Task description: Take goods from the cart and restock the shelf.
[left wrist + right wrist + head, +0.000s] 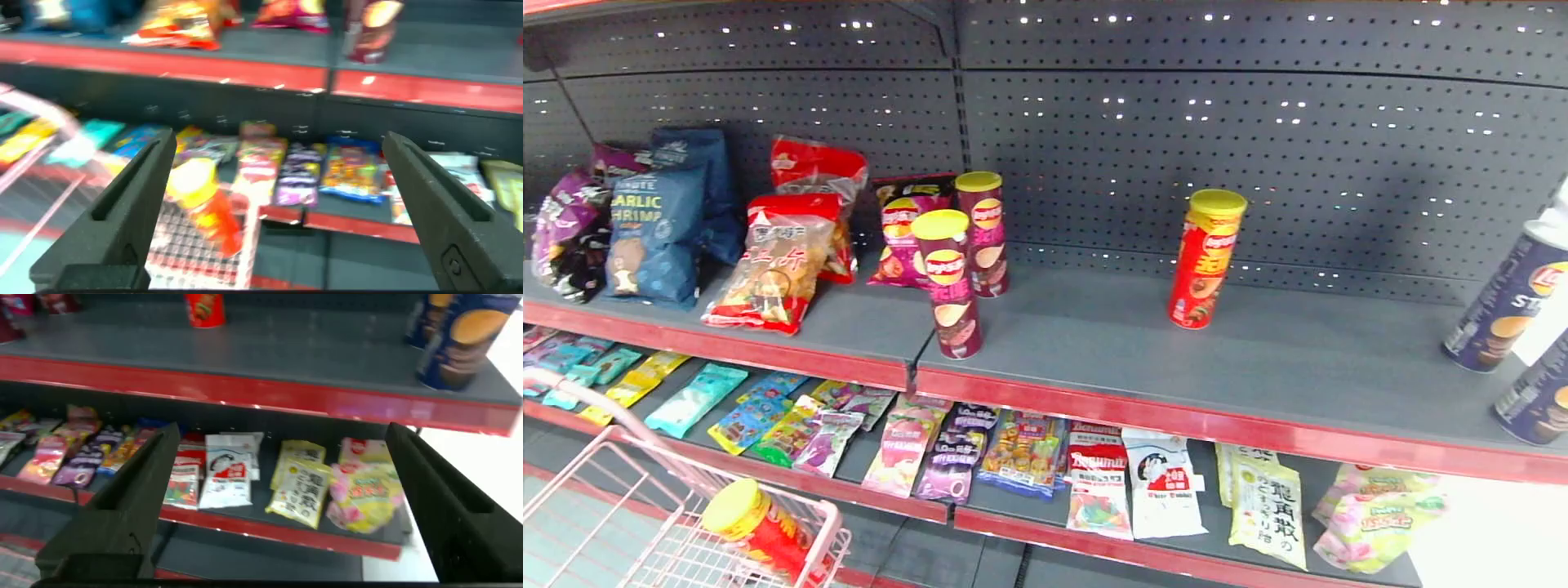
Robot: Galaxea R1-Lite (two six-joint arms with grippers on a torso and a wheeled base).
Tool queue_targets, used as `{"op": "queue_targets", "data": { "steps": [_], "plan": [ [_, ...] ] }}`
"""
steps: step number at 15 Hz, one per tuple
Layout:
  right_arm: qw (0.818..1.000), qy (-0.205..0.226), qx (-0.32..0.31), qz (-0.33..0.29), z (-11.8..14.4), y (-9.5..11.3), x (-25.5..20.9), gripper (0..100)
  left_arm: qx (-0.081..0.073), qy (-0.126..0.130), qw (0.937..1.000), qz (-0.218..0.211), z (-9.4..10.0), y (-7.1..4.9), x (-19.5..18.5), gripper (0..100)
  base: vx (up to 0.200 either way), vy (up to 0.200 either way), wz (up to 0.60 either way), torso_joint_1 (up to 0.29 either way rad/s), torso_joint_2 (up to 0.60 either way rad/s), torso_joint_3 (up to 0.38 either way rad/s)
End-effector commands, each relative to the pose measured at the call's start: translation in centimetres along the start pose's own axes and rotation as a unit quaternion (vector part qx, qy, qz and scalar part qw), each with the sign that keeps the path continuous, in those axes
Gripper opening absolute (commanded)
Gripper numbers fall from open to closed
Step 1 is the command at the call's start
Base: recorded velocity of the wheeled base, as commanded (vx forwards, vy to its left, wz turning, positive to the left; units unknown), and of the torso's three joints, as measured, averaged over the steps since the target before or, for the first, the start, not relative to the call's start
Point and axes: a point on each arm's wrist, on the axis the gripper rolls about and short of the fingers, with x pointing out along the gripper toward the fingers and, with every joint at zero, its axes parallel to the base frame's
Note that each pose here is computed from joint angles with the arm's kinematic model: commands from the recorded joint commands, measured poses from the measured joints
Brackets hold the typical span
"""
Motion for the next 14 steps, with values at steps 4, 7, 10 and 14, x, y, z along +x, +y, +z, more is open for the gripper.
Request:
{"op": "queue_targets", "data": {
  "steps": [4, 7, 10, 14],
  "plan": [
    [1.0, 0.001, 0.0, 0.001, -0.01, 0.0, 0.01, 100, 0.0, 0.0, 1.0, 0.0, 0.0, 0.0, 0.01, 100, 0.0, 0.0, 0.6, 0.004, 0.0, 0.0],
    [1.0, 0.001, -0.001, 0.001, -0.01, 0.01, 0.01, 100, 0.0, 0.0, 1.0, 0.0, 0.0, 0.0, 0.01, 100, 0.0, 0.0, 0.6, 0.004, 0.0, 0.001],
    [1.0, 0.001, -0.001, 0.001, -0.01, 0.01, 0.01, 100, 0.0, 0.0, 1.0, 0.0, 0.0, 0.0, 0.01, 100, 0.0, 0.0, 0.6, 0.001, 0.0, 0.001],
    [1.0, 0.001, -0.001, 0.002, -0.01, 0.01, 0.01, 100, 0.0, 0.0, 1.0, 0.0, 0.0, 0.0, 0.01, 100, 0.0, 0.0, 0.45, 0.002, 0.0, 0.004]
  ]
}}
